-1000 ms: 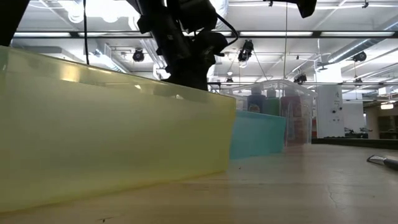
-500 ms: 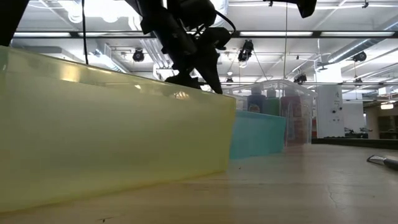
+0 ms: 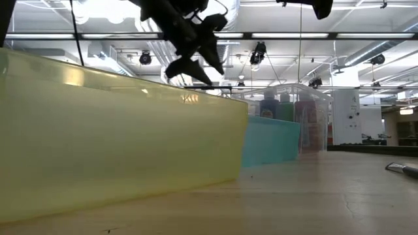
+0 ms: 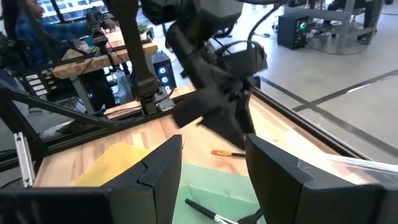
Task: Pick & Place Paint Supplies
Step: Put the black paint brush into the green bin
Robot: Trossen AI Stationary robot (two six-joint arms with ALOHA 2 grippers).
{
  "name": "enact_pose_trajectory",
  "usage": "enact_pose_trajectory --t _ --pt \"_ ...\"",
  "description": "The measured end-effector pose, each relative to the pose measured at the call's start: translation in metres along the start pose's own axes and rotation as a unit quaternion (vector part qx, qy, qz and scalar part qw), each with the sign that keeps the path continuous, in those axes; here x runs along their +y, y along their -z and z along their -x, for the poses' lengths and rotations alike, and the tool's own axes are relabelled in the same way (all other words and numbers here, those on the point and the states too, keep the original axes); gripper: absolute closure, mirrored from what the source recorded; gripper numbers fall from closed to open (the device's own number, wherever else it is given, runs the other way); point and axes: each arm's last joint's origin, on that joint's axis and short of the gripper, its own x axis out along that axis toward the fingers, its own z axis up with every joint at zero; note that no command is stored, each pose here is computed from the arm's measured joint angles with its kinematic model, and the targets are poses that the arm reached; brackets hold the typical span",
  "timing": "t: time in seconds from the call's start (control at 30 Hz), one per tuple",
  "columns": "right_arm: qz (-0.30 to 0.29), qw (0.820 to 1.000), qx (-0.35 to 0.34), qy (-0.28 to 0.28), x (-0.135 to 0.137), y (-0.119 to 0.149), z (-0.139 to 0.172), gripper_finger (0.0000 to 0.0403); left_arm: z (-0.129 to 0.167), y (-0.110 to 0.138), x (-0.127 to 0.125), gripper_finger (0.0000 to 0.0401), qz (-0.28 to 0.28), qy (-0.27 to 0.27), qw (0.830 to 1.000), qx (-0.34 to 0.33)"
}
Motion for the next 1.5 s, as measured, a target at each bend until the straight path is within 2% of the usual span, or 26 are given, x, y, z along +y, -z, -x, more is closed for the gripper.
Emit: enact_pose_trajectory --t 0.17,0.3,0.43,0.6,0.8,1.13,1.5 --pt "-0.001 1.0 0.001 0.007 -0.001 0.001 0.0 0.0232 0.018 0.0 0.037 0.0189 0.055 -0.104 0.992 0.048" --pt "-0.007 1.0 0.002 0.011 -0.001 0.001 0.0 0.0232 0.022 0.009 0.061 0.0189 0.033 -0.17 0.977 0.128" --pt "-0.015 1.0 0.0 0.021 -0.001 0.001 0.0 0.0232 0.016 0.02 0.078 0.0194 0.029 -0.198 0.965 0.169" --pt "-0.024 0.999 -0.002 0.031 -0.002 0.002 -0.001 0.0232 0.003 0.036 0.094 0.0228 0.028 -0.211 0.959 0.189" --pt "-0.066 0.997 -0.006 0.04 -0.003 0.002 -0.003 0.0232 -0.014 0.051 0.103 0.0265 0.017 -0.2 0.964 0.175" --pt "-0.124 0.991 -0.011 0.056 -0.003 0.004 -0.007 0.0232 -0.029 0.079 0.127 0.0269 0.021 -0.19 0.962 0.194" --pt "-0.15 0.985 -0.027 0.075 -0.004 0.002 -0.007 0.0232 -0.044 0.086 0.131 0.0269 0.03 -0.157 0.969 0.186"
